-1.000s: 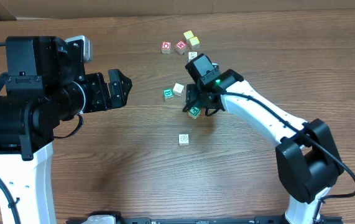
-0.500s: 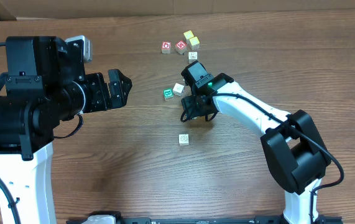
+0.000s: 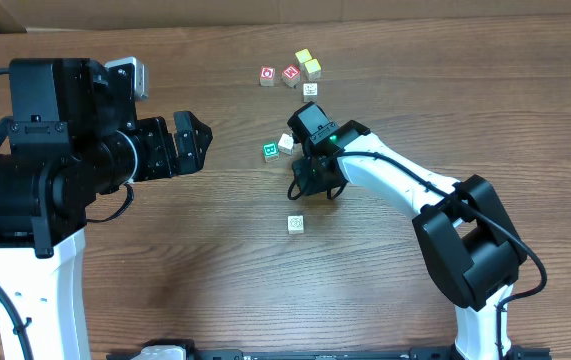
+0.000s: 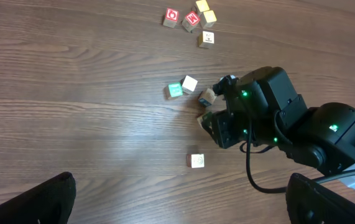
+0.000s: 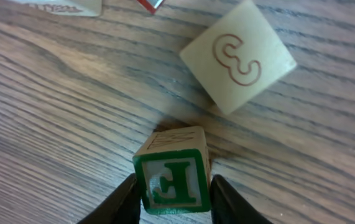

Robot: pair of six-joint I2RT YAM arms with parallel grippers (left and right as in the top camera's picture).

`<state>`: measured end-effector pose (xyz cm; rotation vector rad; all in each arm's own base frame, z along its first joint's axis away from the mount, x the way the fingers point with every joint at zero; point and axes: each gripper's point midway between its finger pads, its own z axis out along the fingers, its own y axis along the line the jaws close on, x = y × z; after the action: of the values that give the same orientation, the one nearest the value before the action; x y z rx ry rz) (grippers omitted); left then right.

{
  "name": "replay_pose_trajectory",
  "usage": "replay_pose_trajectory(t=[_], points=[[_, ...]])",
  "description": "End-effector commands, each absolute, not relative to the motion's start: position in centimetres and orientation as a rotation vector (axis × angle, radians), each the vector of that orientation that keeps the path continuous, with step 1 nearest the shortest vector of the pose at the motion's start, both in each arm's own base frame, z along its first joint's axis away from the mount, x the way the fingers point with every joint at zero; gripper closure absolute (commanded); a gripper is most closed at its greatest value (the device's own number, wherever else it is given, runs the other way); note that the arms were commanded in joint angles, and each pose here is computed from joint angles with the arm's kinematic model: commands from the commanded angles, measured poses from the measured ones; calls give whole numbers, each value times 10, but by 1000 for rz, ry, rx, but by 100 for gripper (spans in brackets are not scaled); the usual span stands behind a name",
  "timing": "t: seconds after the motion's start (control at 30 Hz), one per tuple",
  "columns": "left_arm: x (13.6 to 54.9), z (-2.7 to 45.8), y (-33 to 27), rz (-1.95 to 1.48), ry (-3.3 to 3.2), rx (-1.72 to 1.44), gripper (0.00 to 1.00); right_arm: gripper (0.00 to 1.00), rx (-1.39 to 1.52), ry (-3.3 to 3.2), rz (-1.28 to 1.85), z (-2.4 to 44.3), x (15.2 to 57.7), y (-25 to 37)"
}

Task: Flip 5 blocks

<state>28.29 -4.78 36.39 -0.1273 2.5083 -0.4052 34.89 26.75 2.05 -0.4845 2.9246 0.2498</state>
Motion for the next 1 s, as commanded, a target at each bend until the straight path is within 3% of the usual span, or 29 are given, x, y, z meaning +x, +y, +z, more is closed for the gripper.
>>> replay_pose_trajectory(t=[0.0, 0.27, 0.4, 0.63, 0.97], points=[[282, 372, -47, -403, 2482, -112, 0, 69, -486, 2934, 256, 31, 348, 270], [282, 371, -47, -403, 2482, -113, 0, 73, -382, 2851, 367, 129, 355, 284], [282, 372, -47, -403, 2482, -112, 0, 73, -308, 2842, 512, 156, 341, 302], [282, 372, -47, -403, 2482, -113, 0, 73, -218, 2938, 526, 136, 305, 327], [282, 371, -47, -403, 2482, -113, 0, 72, -162, 2858, 269, 86, 263, 354]])
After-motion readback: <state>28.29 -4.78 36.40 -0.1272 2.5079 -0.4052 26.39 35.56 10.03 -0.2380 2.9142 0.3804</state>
